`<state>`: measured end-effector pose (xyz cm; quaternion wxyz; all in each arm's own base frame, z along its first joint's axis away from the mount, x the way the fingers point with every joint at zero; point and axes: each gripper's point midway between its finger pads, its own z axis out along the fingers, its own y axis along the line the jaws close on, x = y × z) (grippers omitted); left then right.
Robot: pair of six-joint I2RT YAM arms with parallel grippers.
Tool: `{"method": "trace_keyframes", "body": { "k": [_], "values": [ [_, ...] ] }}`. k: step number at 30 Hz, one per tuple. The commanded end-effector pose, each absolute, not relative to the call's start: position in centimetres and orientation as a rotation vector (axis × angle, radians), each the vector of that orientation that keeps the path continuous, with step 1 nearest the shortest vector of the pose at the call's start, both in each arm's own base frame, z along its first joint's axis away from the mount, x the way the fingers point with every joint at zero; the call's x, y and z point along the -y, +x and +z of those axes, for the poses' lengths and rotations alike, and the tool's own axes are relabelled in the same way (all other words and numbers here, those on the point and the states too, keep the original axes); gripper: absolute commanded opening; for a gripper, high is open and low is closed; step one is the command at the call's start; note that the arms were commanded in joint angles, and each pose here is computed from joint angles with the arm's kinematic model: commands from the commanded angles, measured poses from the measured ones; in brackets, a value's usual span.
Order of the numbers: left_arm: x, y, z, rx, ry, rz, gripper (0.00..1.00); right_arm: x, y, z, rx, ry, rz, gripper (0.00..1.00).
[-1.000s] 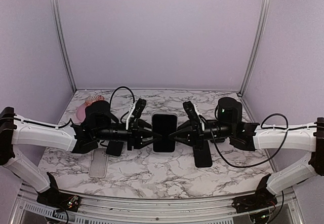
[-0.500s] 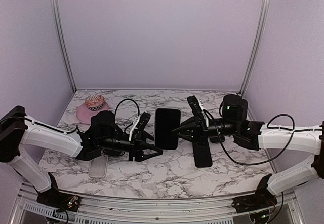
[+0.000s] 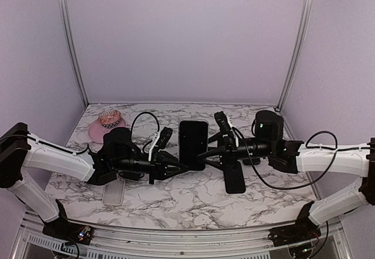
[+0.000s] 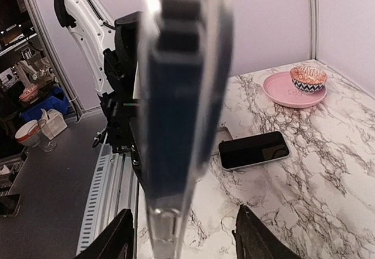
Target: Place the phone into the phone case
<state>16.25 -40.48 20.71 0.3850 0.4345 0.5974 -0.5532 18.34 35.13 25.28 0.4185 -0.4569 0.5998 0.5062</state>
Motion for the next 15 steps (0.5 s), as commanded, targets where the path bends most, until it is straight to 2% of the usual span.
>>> {"method": "trace_keyframes", "body": {
  "k": [1, 2, 3, 5, 6, 8, 9, 10, 11, 13, 14, 15],
  "values": [
    [40.4, 15.8, 25.2, -1.352, 1.063, -1.471, 0.0, -35.3, 18.1, 21.6, -1.61, -1.141, 1.288, 0.57],
    [40.5, 15.9, 25.1, -1.356, 1.063, -1.475, 0.0, -35.5, 18.0, 21.5, -1.603, -1.143, 1.284, 0.55],
    [40.6, 15.9, 25.0, -1.358, 1.065, -1.479, 0.0, -35.5, 18.0, 21.4, -1.597, -1.143, 1.277, 0.5],
    [40.6, 15.9, 24.8, -1.365, 1.065, -1.483, 0.0, -35.6, 18.3, 21.8, -1.58, -1.133, 1.262, 0.25],
    [40.6, 15.9, 24.7, -1.368, 1.065, -1.485, 0.0, -35.5, 18.2, 22.0, -1.568, -1.136, 1.26, 0.18],
    [40.5, 15.9, 24.7, -1.373, 1.062, -1.487, 0.0, -35.5, 18.0, 22.6, -1.542, -1.149, 1.258, 0.1],
    [40.5, 15.9, 24.6, -1.375, 1.059, -1.485, 0.0, -35.5, 17.9, 22.8, -1.53, -1.157, 1.254, 0.09],
    [40.4, 15.9, 24.5, -1.381, 1.055, -1.482, 0.0, -35.4, 17.9, 23.1, -1.524, -1.158, 1.248, 0.1],
    [40.3, 16.0, 24.4, -1.386, 1.049, -1.48, 0.0, -35.3, 18.0, 23.1, -1.529, -1.154, 1.237, 0.18],
    [40.2, 16.3, 23.9, -1.411, 1.032, -1.477, 0.0, -35.1, 18.5, 23.1, -1.561, -1.135, 1.209, 0.55],
    [40.2, 16.4, 23.7, -1.427, 1.024, -1.479, 0.0, -34.9, 18.9, 23.2, -1.579, -1.122, 1.192, 0.62],
    [40.2, 16.6, 23.2, -1.449, 1.017, -1.483, 0.0, -34.9, 19.4, 23.5, -1.592, -1.1, 1.178, 0.65]
  ]
}}
